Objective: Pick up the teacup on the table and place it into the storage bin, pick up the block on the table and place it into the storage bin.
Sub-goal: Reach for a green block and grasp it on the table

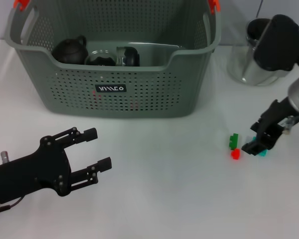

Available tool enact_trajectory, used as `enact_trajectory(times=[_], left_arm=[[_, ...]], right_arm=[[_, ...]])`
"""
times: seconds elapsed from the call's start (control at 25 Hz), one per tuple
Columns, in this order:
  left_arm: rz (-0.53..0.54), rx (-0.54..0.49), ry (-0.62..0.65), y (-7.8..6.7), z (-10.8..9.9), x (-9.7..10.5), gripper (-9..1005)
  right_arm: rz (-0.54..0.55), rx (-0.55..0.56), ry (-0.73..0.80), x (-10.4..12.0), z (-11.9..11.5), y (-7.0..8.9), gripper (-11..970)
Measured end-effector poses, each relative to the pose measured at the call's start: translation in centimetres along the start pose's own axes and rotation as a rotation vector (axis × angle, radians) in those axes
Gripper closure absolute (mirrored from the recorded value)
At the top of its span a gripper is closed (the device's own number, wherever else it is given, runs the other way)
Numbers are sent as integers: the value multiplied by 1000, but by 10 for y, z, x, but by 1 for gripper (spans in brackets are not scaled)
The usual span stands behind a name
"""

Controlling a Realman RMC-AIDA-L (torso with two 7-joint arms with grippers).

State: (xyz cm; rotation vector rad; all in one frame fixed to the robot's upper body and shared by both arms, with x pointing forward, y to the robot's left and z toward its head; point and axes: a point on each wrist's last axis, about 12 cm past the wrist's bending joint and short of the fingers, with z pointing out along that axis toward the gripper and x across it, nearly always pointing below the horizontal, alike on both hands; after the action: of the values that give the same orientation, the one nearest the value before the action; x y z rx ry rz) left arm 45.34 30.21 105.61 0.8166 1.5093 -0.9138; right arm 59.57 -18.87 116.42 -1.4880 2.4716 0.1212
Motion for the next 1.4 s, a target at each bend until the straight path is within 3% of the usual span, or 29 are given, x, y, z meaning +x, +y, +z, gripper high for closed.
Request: enact_trajectory(times=[0.56,1.4], left_arm=[[2,0,0,0,0,0,264],[2,0,0,0,0,0,264]], right_arm=[[-20,58,-13,-14,36,-3,349],[-58,80,30,-14,56,2,348]])
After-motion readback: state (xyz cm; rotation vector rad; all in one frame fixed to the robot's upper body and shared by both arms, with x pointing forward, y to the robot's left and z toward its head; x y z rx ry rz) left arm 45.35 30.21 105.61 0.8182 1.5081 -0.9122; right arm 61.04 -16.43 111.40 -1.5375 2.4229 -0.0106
